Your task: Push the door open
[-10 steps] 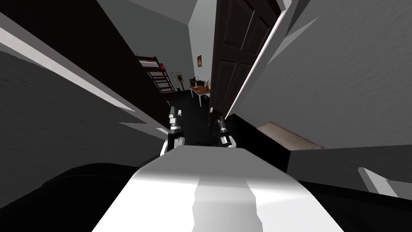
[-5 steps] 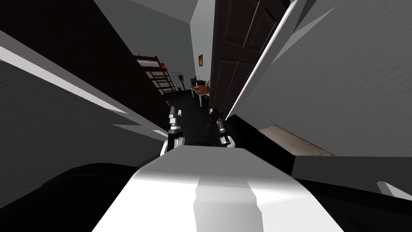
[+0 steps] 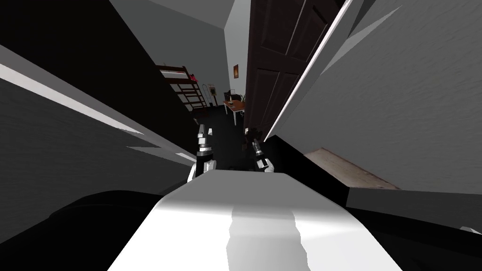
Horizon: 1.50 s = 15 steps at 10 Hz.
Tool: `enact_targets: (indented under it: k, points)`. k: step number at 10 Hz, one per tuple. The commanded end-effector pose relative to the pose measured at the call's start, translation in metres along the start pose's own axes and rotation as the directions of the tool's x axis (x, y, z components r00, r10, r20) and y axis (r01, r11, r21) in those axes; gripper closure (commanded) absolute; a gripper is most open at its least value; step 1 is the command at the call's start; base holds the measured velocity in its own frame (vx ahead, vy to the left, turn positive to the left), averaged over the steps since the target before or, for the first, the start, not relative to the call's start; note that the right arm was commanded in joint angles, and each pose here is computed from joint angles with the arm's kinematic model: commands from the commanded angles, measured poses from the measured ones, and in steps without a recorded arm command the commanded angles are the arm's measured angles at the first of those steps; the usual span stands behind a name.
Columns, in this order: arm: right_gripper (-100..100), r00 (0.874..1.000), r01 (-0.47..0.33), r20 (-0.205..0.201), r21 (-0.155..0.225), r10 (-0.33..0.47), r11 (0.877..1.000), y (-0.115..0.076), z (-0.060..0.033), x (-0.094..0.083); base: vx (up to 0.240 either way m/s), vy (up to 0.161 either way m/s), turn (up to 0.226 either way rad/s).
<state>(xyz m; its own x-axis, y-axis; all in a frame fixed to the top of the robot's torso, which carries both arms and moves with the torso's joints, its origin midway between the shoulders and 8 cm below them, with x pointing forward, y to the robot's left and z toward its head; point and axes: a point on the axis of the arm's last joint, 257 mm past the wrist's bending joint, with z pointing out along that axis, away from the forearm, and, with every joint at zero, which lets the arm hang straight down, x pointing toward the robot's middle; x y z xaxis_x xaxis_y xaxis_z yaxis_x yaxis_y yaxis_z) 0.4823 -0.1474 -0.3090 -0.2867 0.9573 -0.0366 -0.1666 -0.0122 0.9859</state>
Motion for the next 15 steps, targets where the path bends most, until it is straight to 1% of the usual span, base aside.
enact_targets:
  k: [1,6,7,15]
  points:
    - [-100,1.000,-0.003,-0.014,0.016,0.003,1.000,-0.009,-0.0004,0.005,0.097,-0.070,0.040]
    - [-100,0.998,-0.010,-0.055,0.062,0.014,0.998,-0.034,-0.0013,0.019,0.080,-0.067,0.045]
    - [-100,0.998,-0.010,-0.055,0.062,0.014,0.998,-0.034,-0.0013,0.019,0.047,-0.036,0.020]
    - [-100,0.993,-0.023,-0.108,0.121,0.036,0.992,-0.062,-0.0049,0.042,0.075,-0.054,0.033]
